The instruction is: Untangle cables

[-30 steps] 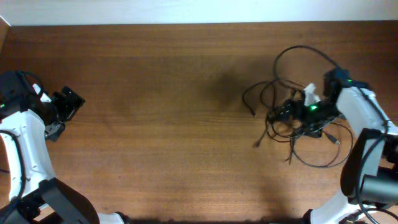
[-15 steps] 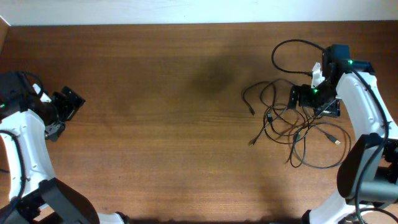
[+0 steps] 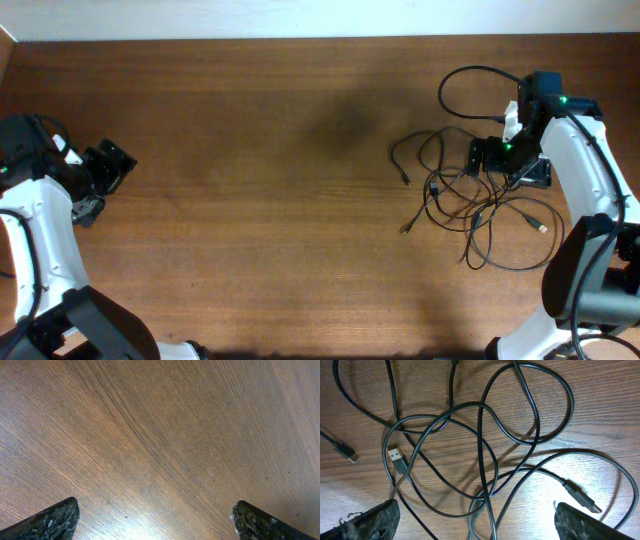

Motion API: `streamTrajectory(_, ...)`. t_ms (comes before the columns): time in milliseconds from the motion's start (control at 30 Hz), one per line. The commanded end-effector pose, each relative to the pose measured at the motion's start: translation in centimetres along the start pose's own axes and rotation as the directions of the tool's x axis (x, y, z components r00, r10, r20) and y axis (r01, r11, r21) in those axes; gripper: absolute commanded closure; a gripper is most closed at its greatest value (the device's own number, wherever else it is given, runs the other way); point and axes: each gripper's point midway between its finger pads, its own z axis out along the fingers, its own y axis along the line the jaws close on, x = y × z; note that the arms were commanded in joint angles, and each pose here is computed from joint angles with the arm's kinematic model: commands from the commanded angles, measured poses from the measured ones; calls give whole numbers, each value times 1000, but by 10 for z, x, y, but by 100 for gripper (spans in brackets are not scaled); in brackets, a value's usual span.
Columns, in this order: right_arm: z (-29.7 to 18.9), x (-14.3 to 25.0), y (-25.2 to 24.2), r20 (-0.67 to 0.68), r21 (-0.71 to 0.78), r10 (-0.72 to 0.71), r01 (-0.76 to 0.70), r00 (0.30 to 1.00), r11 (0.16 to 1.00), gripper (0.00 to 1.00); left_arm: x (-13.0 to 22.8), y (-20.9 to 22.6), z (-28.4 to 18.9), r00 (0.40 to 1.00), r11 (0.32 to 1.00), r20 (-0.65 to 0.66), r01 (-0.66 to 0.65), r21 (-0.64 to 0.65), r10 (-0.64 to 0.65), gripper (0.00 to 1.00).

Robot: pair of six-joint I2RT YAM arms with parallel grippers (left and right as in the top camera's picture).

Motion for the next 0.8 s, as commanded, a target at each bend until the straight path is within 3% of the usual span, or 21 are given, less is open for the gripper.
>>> streamTrajectory(0,-10,-7,-4,38,17,5,-6,999,1000,1,-6,-3,-5,1000,1000,18,13,14,-14,1)
streamTrajectory(333,-10,-7,-4,38,17,5,-6,999,1000,1,-7,-2,-6,1000,1000,23,13,7,-13,1)
streamTrajectory(433,-10,-7,-4,38,17,5,-6,999,1000,1,-8,-9,-25,997,1000,73,-5,30,3,1)
streamTrajectory(567,-10,-7,-4,38,17,5,-6,999,1000,1,5,-45,-61,983,989,155,-110,94,94,1)
streamTrajectory(700,-10,-7,-4,38,17,5,-6,999,1000,1,37,-89,-63,963,958,141,-249,140,229,1)
streamTrajectory(767,-10,-7,-4,38,17,5,-6,999,1000,1,41,-93,-60,945,954,168,-295,58,282,1)
